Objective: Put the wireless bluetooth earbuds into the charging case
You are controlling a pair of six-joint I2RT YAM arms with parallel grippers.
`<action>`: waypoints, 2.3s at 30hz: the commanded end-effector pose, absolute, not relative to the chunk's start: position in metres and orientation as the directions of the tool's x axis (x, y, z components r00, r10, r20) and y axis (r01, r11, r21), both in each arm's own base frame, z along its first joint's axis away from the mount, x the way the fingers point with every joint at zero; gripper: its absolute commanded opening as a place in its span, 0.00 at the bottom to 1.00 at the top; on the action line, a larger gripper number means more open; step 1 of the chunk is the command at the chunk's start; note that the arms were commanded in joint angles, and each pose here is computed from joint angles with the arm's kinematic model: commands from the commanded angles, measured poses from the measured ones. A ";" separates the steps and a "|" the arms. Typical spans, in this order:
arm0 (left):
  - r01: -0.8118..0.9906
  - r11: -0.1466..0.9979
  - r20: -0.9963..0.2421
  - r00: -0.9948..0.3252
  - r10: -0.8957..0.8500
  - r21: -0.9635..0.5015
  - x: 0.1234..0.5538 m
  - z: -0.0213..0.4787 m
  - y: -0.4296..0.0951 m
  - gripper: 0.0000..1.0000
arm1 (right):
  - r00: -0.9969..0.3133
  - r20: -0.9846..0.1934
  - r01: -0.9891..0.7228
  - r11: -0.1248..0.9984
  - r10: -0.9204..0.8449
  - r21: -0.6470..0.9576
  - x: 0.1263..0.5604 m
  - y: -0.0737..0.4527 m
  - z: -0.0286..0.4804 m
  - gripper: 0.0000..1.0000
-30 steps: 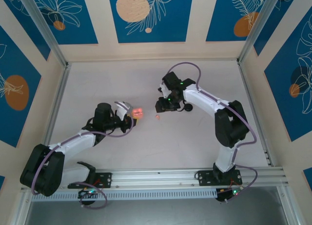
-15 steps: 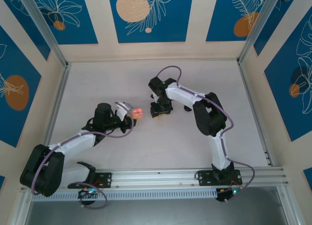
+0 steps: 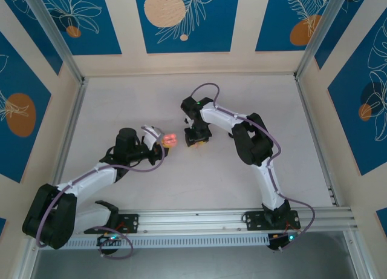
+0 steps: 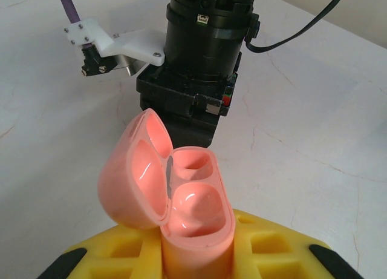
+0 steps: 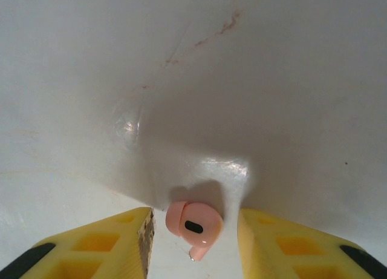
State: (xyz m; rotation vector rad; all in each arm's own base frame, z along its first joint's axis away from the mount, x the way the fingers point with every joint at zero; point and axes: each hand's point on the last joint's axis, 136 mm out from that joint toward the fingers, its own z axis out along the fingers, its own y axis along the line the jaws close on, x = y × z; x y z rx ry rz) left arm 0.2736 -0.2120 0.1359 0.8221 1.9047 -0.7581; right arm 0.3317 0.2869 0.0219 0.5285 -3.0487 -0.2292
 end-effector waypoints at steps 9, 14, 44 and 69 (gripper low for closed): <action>0.808 0.564 -0.902 -0.359 0.240 -0.171 0.270 0.142 -0.213 0.24 | -0.932 0.046 -0.353 0.930 -0.359 0.098 0.326 0.283 0.017 0.31; 0.807 0.564 -0.901 -0.361 0.241 -0.173 0.270 0.143 -0.213 0.24 | -0.932 0.051 -0.353 0.931 -0.359 0.093 0.325 0.282 0.015 0.35; 0.868 0.479 -0.945 -0.254 0.204 -0.130 0.278 0.122 -0.254 0.21 | -0.836 -0.527 -0.339 0.900 -0.154 0.275 0.346 0.271 0.113 0.22; 0.898 0.421 -0.983 -0.170 0.076 -0.123 0.278 0.128 -0.275 0.20 | -0.557 -0.822 -0.659 0.664 -0.117 0.352 0.295 0.296 0.181 0.22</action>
